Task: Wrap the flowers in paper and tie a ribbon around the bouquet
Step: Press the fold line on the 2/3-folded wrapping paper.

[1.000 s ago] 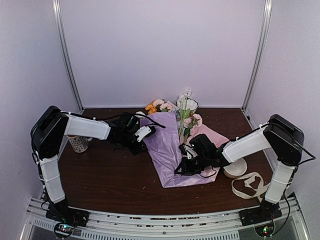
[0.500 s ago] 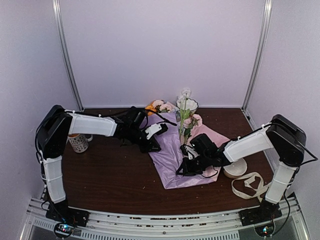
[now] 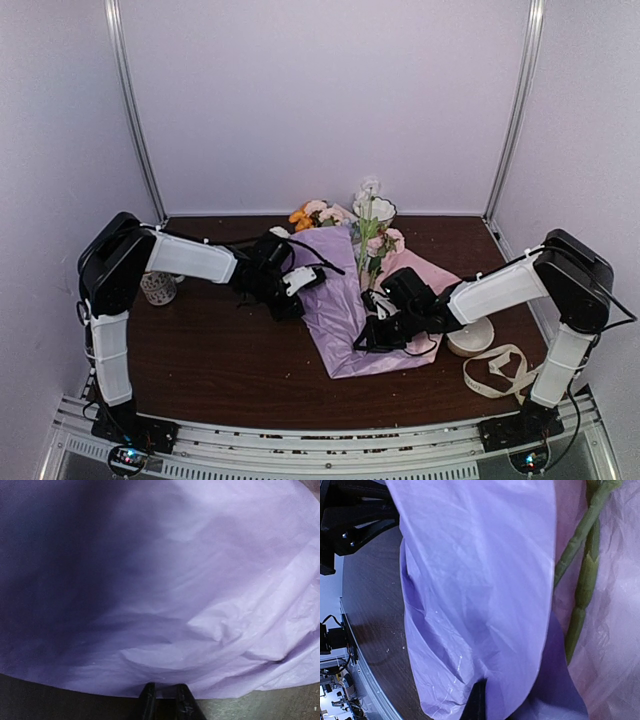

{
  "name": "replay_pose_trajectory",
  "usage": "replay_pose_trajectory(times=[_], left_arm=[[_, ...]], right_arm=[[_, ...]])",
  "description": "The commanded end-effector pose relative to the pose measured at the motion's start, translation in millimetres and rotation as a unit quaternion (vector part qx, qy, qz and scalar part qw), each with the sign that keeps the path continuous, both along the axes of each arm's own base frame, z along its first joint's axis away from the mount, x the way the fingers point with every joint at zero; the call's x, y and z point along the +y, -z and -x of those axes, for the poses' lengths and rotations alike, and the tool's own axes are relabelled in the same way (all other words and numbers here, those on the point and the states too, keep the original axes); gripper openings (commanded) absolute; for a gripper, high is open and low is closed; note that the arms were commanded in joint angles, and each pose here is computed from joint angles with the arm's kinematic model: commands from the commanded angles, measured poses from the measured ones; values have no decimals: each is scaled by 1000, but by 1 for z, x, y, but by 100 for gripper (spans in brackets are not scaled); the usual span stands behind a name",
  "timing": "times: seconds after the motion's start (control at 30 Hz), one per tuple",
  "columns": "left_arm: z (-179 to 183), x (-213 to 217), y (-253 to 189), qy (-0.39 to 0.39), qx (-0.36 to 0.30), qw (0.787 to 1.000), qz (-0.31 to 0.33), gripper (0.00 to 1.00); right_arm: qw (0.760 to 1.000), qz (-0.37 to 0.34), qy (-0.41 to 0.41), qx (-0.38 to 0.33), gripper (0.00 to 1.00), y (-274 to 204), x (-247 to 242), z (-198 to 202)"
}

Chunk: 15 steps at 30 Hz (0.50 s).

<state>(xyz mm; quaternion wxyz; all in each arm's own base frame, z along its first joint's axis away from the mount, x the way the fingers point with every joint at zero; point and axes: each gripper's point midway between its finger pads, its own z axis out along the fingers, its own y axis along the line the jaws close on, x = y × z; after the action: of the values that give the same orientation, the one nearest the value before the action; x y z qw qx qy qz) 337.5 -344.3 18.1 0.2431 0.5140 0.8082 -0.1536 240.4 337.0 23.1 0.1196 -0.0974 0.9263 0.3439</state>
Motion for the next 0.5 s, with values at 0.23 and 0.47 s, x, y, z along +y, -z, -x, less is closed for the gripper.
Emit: replay_pose_trajectory(times=[0.23, 0.47], left_arm=[[-25, 46, -16, -96, -54, 994, -22, 19], [43, -29, -54, 82, -90, 990, 64, 21]], right_arm=[[999, 36, -2, 17, 0, 12, -16, 13], [999, 33, -1, 18, 0, 13, -13, 12]])
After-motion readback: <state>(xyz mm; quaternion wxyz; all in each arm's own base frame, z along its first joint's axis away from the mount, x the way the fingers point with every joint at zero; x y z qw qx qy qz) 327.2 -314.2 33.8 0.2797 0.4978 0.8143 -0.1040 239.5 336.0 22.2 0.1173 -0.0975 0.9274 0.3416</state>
